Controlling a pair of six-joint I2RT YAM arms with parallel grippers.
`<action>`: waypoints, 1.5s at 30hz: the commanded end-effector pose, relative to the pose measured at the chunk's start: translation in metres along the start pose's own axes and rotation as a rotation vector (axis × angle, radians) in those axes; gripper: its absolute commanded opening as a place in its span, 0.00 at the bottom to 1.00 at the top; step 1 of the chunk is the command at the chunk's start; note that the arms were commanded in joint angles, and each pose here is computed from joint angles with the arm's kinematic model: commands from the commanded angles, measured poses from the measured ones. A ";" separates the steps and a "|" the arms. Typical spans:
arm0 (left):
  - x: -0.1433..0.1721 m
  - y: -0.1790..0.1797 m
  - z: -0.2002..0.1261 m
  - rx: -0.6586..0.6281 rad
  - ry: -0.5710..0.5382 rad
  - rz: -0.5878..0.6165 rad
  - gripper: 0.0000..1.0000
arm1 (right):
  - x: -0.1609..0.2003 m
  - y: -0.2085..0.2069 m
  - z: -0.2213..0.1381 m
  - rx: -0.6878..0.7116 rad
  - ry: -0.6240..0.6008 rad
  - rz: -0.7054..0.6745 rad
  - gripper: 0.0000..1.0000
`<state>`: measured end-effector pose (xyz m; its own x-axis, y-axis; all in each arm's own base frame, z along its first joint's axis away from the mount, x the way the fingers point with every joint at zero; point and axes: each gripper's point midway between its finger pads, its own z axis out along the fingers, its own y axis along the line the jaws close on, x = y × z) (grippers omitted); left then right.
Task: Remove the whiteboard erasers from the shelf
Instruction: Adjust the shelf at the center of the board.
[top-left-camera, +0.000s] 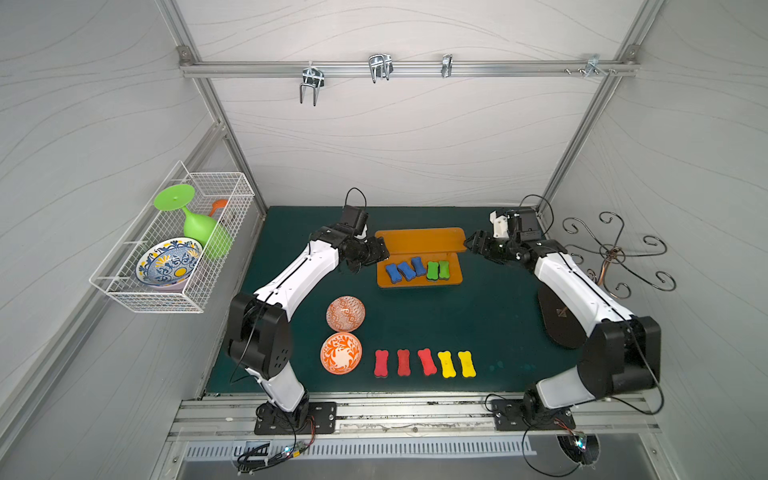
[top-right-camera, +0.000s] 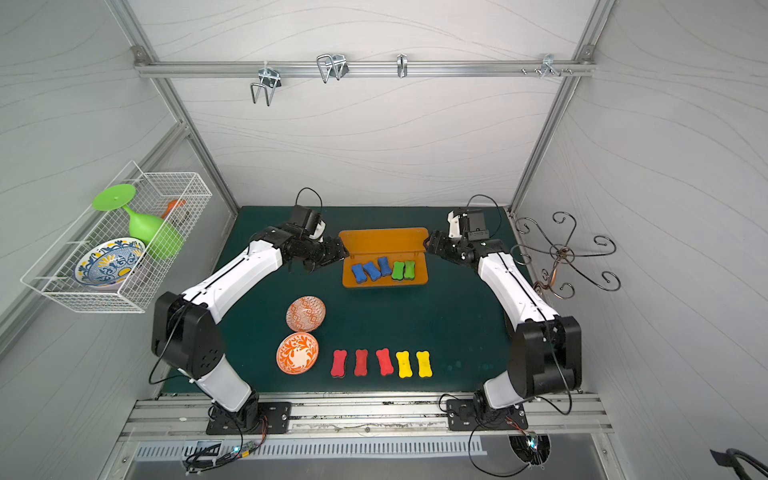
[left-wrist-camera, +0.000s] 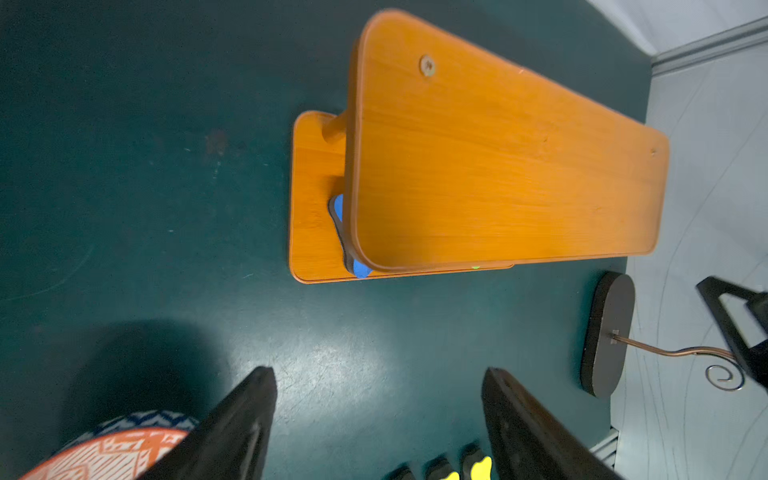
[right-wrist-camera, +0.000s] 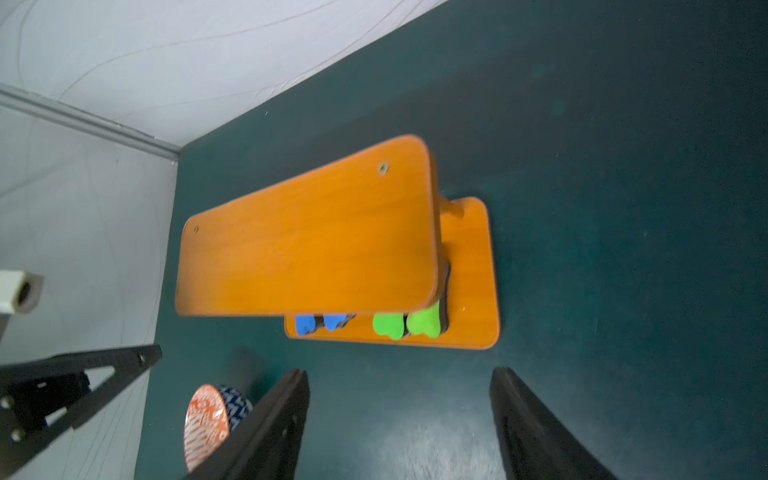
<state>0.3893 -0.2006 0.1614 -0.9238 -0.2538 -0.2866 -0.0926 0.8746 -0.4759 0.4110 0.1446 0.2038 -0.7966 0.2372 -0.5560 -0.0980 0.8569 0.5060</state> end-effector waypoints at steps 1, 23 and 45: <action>-0.023 -0.021 -0.003 0.079 -0.027 0.050 0.80 | -0.016 -0.007 0.012 0.028 -0.015 -0.012 0.73; -0.034 -0.034 -0.005 0.172 -0.026 0.071 0.57 | -0.021 0.025 0.072 -0.067 0.058 -0.025 0.44; -0.060 0.009 -0.033 0.081 -0.199 0.034 0.66 | 0.011 -0.004 0.034 -0.111 0.016 0.071 0.54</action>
<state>0.4154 -0.1603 0.1766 -0.8756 -0.3265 -0.3559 -0.1060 0.8488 -0.5179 0.4346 0.1468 0.1841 -0.8036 0.2709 -0.5299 -0.0883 0.8263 0.5563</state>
